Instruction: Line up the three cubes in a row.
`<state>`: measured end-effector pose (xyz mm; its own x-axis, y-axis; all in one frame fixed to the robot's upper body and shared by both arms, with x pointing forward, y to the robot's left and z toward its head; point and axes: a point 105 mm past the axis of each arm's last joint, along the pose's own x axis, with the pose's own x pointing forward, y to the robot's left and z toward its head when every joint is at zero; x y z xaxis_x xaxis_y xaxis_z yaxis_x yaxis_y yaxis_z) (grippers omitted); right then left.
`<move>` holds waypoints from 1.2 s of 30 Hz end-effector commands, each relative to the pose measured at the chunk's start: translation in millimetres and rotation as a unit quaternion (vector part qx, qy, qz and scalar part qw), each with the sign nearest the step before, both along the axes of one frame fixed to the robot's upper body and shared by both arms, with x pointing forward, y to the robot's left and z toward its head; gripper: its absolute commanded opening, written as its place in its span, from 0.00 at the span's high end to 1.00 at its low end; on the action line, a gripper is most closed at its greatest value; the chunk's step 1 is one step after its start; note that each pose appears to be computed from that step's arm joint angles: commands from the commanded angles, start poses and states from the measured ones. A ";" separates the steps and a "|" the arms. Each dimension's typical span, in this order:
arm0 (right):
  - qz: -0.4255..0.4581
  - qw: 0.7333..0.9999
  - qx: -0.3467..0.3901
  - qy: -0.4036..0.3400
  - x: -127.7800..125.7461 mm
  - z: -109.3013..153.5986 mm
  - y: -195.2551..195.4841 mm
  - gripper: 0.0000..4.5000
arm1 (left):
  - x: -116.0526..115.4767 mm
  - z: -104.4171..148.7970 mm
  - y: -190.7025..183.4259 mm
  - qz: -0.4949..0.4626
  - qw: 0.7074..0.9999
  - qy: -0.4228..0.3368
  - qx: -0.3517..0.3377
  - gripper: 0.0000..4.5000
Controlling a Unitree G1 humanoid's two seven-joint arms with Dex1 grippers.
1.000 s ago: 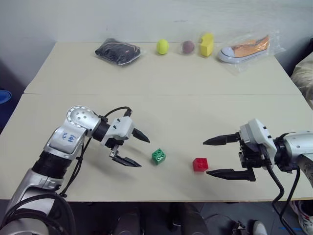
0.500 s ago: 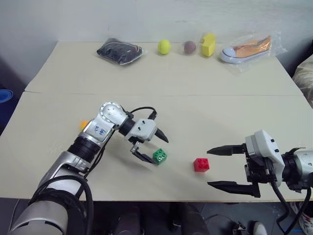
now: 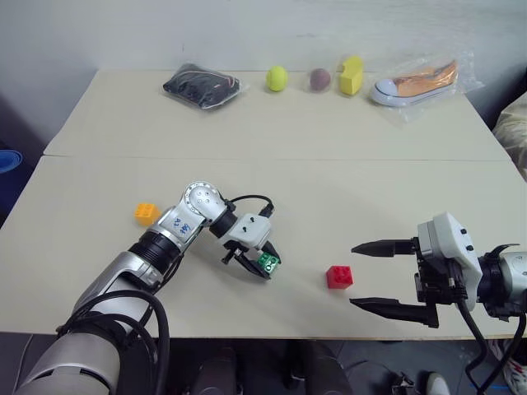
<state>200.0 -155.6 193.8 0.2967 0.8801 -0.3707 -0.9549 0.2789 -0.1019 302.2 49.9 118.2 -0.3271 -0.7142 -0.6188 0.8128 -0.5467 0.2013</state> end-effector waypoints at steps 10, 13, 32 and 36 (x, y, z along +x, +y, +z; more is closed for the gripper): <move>0.025 1.000 -0.007 -0.010 -3.4 -0.4 4.9 0.00 | -26.8 24.9 -7.8 0.152 0.985 0.075 -0.033 0.66; 0.028 1.000 -0.007 -0.011 -1.9 -0.9 5.6 0.00 | -24.1 14.2 -11.4 0.186 0.981 0.056 -0.026 0.66; 0.035 0.999 -0.011 -0.018 9.5 -3.6 4.4 0.00 | -19.5 -1.0 -9.6 0.247 0.966 0.069 -0.020 0.15; 0.042 0.999 -0.009 -0.020 12.4 -3.1 5.5 0.00 | -15.8 14.7 6.1 0.279 0.957 0.074 -0.033 0.01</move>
